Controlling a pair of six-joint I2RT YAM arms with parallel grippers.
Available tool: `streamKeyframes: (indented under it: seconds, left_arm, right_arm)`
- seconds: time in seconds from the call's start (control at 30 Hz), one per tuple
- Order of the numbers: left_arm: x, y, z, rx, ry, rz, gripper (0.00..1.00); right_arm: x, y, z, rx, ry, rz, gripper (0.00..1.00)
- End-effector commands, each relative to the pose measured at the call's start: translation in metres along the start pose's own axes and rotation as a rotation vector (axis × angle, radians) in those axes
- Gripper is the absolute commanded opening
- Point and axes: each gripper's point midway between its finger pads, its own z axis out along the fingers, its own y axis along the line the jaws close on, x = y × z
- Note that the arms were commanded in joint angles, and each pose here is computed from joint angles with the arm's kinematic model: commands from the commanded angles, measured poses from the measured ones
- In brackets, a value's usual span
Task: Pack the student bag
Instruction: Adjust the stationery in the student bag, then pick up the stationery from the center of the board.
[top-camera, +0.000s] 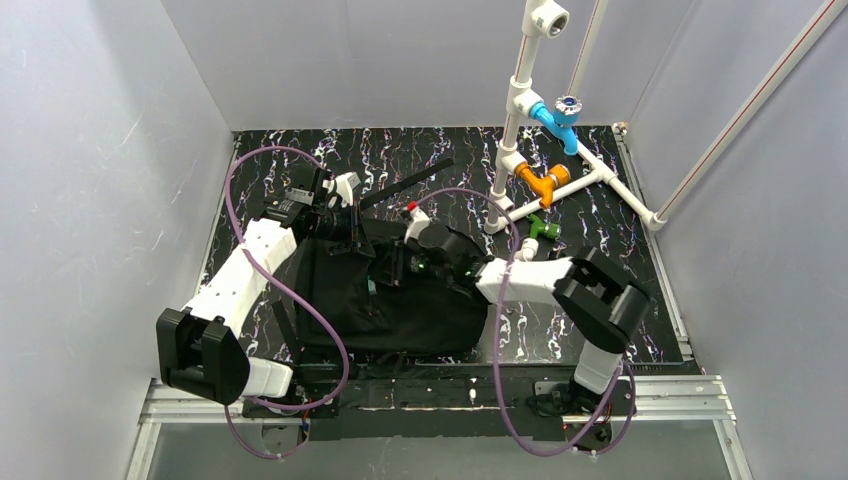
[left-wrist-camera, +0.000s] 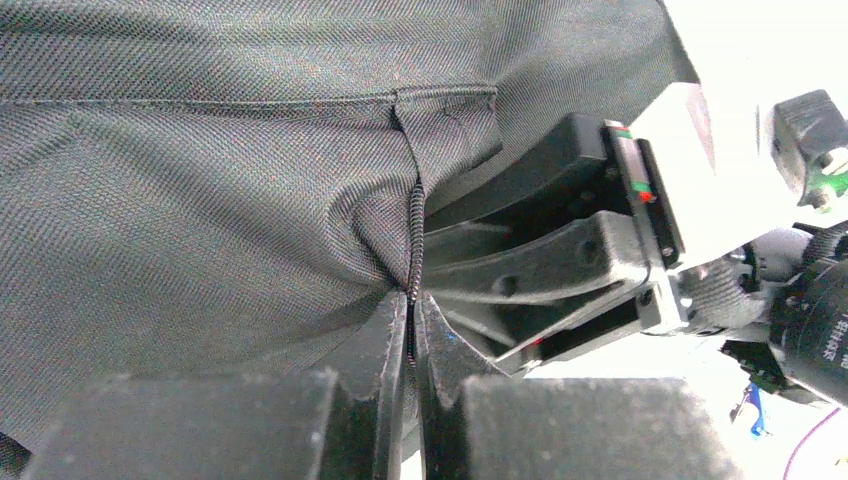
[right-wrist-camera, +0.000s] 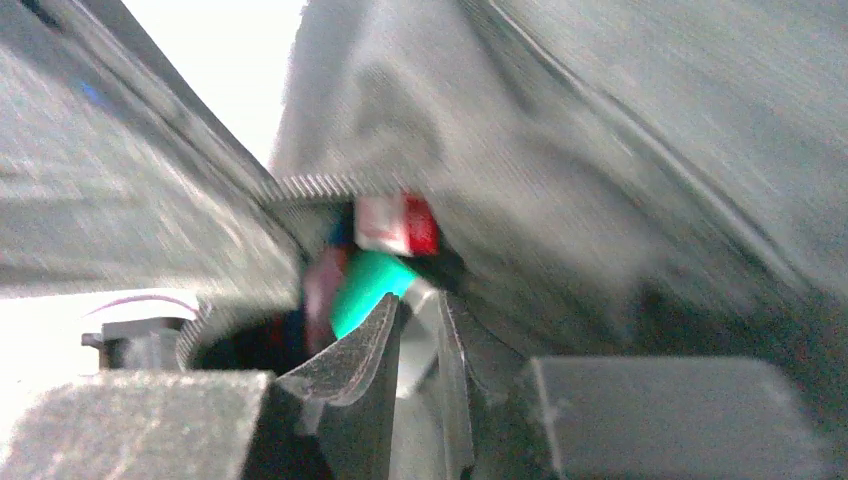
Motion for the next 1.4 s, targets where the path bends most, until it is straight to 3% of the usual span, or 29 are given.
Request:
streamKeyframes:
  seconds: [0.0,0.17,0.43,0.53,0.73,0.93,1.1,1.23,1.37]
  left_arm:
    - [0.007,-0.009,-0.009,0.032,0.008,0.006,0.0]
    - [0.004,-0.01,-0.011,0.028,-0.003,0.009,0.0]
    - [0.004,-0.006,-0.009,0.016,-0.009,0.022,0.0]
    - [0.005,-0.005,-0.006,0.021,0.0,0.023,0.0]
    - [0.005,-0.008,-0.008,0.033,-0.002,0.023,0.0]
    - [0.006,-0.01,-0.008,0.04,0.0,0.014,0.0]
    - [0.01,-0.007,-0.007,0.032,0.005,0.006,0.0]
    - [0.011,-0.006,-0.006,0.034,0.013,0.012,0.0]
    - [0.01,-0.006,-0.003,0.035,0.014,0.017,0.0]
  right_arm:
    - [-0.044,0.076,0.023,-0.298,-0.106,0.046,0.28]
    - [-0.062,0.078,0.021,-0.36,-0.137,0.089,0.39]
    - [-0.054,0.023,-0.018,-0.01,-0.011,-0.14,0.66]
    - [-0.046,0.02,-0.03,-0.012,0.001,-0.131,0.63]
    - [-0.015,0.026,-0.012,-0.086,0.07,-0.058,0.35]
    - [0.0,0.068,0.023,-0.243,0.116,-0.04,0.32]
    - [-0.03,0.03,0.006,-0.065,0.058,-0.13,0.34]
    - [-0.048,-0.021,-0.048,0.286,0.044,-0.275,0.55]
    - [-0.063,-0.046,-0.12,0.496,-0.022,-0.371,0.75]
